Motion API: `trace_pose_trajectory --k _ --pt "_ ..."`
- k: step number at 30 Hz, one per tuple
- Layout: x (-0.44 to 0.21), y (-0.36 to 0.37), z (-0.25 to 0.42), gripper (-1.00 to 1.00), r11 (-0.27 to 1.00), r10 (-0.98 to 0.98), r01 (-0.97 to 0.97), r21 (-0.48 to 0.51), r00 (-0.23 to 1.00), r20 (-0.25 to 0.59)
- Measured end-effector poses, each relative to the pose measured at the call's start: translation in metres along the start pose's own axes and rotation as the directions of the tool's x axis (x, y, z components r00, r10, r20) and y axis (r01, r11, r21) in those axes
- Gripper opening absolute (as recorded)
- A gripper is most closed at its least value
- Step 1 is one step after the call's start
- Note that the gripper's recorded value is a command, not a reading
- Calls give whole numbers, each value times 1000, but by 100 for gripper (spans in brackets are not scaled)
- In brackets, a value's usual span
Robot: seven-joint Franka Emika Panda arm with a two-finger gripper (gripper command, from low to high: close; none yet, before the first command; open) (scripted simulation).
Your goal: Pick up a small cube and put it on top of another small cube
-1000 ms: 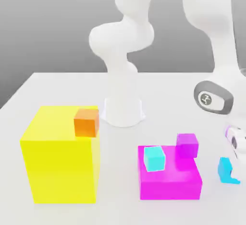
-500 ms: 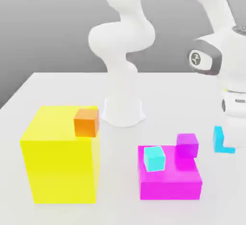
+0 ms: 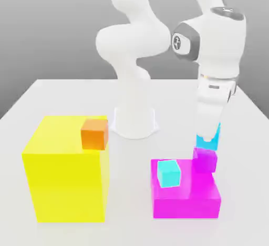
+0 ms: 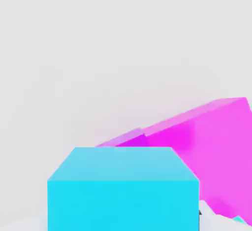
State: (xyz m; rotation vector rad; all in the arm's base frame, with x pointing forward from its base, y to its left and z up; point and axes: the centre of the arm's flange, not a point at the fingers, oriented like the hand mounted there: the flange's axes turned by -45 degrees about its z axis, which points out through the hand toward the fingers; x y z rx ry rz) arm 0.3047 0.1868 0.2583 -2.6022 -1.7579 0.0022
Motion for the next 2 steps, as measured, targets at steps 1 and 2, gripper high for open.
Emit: trace_pose_trajectory --k 1,2 --pt "0 0 0 100 1000 0 0 0 1000 0" --pt "0 0 0 100 1000 0 0 0 1000 0"
